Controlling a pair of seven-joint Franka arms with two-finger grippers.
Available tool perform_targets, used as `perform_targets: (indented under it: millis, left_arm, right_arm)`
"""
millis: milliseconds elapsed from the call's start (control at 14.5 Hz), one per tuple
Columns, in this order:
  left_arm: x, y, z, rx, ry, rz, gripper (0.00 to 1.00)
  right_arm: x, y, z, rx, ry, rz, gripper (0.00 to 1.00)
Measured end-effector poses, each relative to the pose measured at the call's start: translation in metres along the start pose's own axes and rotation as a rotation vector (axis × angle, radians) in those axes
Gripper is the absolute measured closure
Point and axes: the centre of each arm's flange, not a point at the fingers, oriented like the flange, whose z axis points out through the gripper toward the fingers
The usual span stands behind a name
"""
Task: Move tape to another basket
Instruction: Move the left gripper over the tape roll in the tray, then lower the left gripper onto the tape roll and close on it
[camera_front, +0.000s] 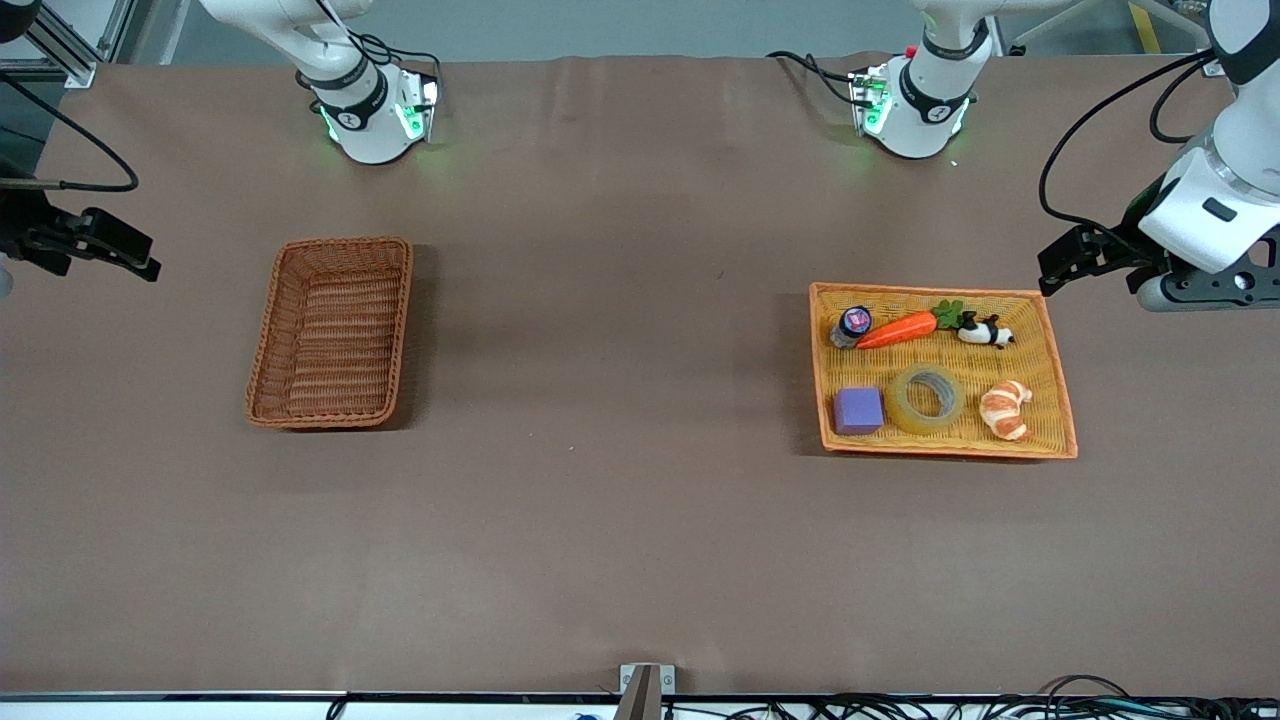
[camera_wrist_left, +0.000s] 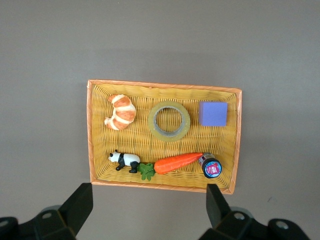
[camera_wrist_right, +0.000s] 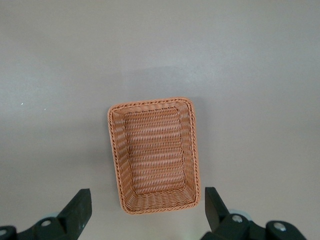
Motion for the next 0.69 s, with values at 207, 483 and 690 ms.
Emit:
perform_targets:
  millis: [207, 483, 690]
  left_arm:
    - [0.004, 0.0, 0.011, 0.0, -0.02, 0.0, 0.0]
    - [0.014, -0.001, 0.058, 0.002, -0.107, 0.0, 0.0]
    - [0.023, 0.0, 0.115, -0.002, -0.154, 0.001, 0.0]
  right_arm:
    - [0.0, 0.0, 0.001, 0.0, -0.001, 0.001, 0.0]
    - [0.0, 0.0, 0.001, 0.0, -0.002, 0.0, 0.0]
    - [0.0, 0.0, 0.001, 0.0, -0.003, 0.0, 0.0]
